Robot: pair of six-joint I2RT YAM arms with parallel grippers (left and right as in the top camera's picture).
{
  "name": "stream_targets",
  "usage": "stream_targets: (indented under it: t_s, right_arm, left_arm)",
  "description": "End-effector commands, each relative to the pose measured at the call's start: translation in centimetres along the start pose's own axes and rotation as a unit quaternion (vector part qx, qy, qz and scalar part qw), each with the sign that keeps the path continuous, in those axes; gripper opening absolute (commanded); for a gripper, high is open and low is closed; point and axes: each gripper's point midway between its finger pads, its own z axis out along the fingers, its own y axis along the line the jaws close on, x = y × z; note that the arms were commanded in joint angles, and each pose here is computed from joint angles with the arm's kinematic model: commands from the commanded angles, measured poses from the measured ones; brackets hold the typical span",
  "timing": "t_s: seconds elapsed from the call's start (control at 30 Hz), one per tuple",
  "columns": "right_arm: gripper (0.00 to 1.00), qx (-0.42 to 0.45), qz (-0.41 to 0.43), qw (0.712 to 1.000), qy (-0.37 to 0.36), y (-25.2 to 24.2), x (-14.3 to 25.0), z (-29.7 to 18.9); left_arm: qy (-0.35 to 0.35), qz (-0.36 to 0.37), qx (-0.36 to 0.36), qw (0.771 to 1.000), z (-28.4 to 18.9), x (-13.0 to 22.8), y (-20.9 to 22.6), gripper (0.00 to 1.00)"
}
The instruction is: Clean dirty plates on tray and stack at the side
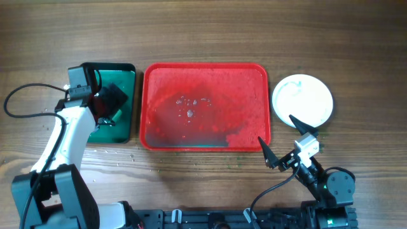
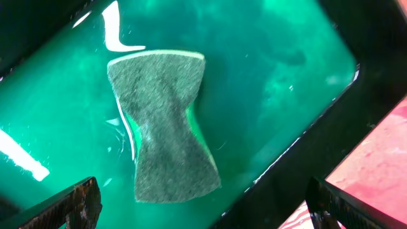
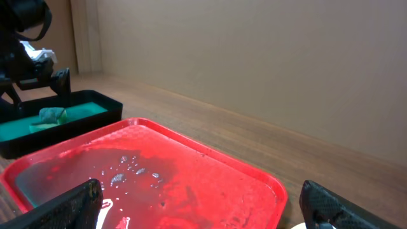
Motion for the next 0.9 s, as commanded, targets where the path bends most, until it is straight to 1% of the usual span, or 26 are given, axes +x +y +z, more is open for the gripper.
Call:
stream_targets:
  t_s: [0.0, 0.07, 0.13, 0.17, 0.27, 0.3, 0.4, 0.43, 0.53, 0.63, 0.67, 0.73, 0.77, 0.83, 0.87]
  right_arm:
    - [1.00, -0.008, 0.003, 1.000, -0.009, 0.3, -0.4, -0.1]
    - [1.00, -0.008, 0.003, 1.000, -0.009, 0.3, -0.4, -0.1]
    - [1.00, -0.008, 0.003, 1.000, -0.009, 0.3, -0.4, -0.1]
    - [1.00, -0.008, 0.003, 1.000, -0.009, 0.3, -0.4, -0.1]
    - [1.00, -0.008, 0.003, 1.000, -0.009, 0.3, -0.4, -0.1]
    - [1.00, -0.008, 0.003, 1.000, -0.009, 0.3, -0.4, -0.1]
    - [1.00, -0.008, 0.003, 1.000, -0.009, 0.3, -0.4, -0.1]
    - [1.00, -0.008, 0.003, 1.000, -0.009, 0.3, -0.4, -0.1]
    - [1.00, -0.008, 0.003, 1.000, -0.009, 0.3, -0.4, -0.1]
    - [1.00, -0.008, 0.003, 1.000, -0.009, 0.3, -0.4, -0.1]
    - [1.00, -0.008, 0.003, 1.000, -0.008, 0.3, -0.4, -0.1]
    - [1.00, -0.008, 0.003, 1.000, -0.009, 0.3, -0.4, -0.1]
    - [1.00, -0.008, 0.003, 1.000, -0.009, 0.3, -0.4, -0.1]
    - [1.00, -0.008, 0.003, 1.000, -0.009, 0.3, -0.4, -0.1]
    - [1.00, -0.008, 0.003, 1.000, -0.009, 0.3, -0.4, -0.1]
  left_arm:
    - [-0.022, -0.003, 0.001, 1.000, -1.0, -0.8, 0.2, 1.00]
    - [-0.073, 0.014, 0.063, 0.995, -2.6, -1.8, -1.7, 1.00]
    - [-0.136, 0.051, 0.137, 0.980, -4.5, -1.9, -3.6, 1.00]
    - [-0.168, 0.059, 0.171, 0.969, -6.0, -1.2, -3.8, 1.00]
    - [-0.254, 0.096, 0.230, 0.935, -9.8, 1.7, -2.5, 1.00]
    - [-0.290, 0.113, 0.250, 0.917, -11.4, 2.7, -2.0, 1.00]
    - [-0.357, 0.166, 0.288, 0.873, -13.7, 4.9, -1.8, 1.00]
    - [-0.373, 0.176, 0.294, 0.862, -13.9, 5.5, -1.7, 1.00]
    - [-0.400, 0.173, 0.304, 0.847, -13.8, 6.1, -1.1, 1.00]
    - [-0.423, 0.184, 0.307, 0.832, -13.8, 6.1, -1.0, 1.00]
    - [-0.441, 0.189, 0.312, 0.820, -14.1, 5.9, -1.1, 1.00]
    - [-0.452, 0.202, 0.307, 0.812, -14.3, 6.1, -1.0, 1.00]
    - [-0.452, 0.208, 0.303, 0.813, -14.1, 6.2, -0.9, 1.00]
    - [-0.429, 0.212, 0.292, 0.828, -12.9, 6.9, -0.4, 1.00]
    - [-0.436, 0.212, 0.298, 0.822, -13.4, 6.9, -0.5, 1.00]
